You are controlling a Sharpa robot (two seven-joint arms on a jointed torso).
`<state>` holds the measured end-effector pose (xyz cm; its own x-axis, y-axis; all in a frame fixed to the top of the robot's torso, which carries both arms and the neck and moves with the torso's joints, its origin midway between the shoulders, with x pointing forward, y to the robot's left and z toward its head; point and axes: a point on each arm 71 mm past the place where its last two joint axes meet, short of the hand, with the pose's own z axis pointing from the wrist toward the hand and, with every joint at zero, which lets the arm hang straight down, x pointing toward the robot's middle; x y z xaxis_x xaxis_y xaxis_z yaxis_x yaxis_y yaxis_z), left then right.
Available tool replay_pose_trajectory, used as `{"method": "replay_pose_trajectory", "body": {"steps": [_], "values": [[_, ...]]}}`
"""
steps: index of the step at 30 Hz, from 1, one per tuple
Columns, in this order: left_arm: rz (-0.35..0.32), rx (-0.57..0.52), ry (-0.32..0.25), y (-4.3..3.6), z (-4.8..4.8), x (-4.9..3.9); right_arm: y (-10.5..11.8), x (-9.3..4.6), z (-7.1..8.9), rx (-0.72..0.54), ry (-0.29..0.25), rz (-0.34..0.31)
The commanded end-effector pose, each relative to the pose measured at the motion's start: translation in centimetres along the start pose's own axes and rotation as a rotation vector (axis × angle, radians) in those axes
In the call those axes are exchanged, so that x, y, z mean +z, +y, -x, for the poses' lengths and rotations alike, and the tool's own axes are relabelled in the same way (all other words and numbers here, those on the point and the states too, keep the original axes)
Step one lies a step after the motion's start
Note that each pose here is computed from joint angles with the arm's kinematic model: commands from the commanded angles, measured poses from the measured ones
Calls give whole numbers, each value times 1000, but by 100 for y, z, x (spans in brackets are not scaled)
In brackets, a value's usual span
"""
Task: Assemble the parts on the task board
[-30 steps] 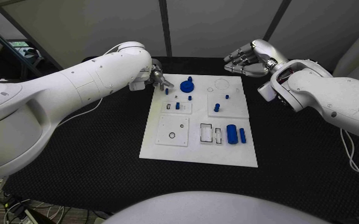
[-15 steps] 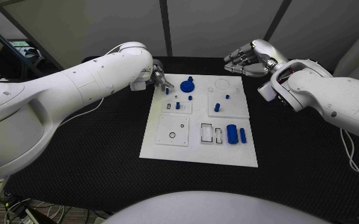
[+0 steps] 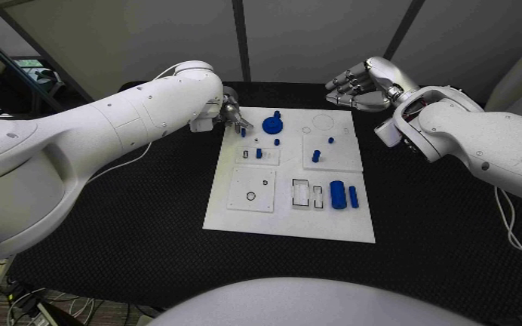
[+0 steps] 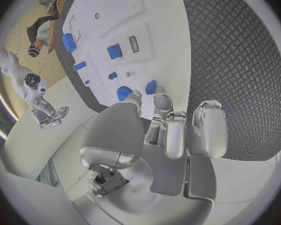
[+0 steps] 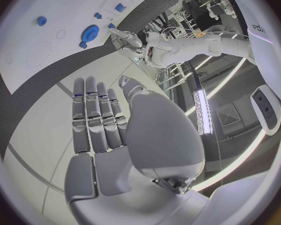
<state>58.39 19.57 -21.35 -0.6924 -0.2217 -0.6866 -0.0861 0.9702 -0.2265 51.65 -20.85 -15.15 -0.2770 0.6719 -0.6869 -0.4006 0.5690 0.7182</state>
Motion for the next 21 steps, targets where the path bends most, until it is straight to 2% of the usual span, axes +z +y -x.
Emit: {"method": "replay_pose_trajectory", "body": {"steps": [1, 21], "values": [[-10, 8, 11, -16, -4, -1, 15, 8, -3, 0, 6, 7], [-7, 4, 8, -17, -17, 14, 13, 9, -5, 0, 10, 6]]}}
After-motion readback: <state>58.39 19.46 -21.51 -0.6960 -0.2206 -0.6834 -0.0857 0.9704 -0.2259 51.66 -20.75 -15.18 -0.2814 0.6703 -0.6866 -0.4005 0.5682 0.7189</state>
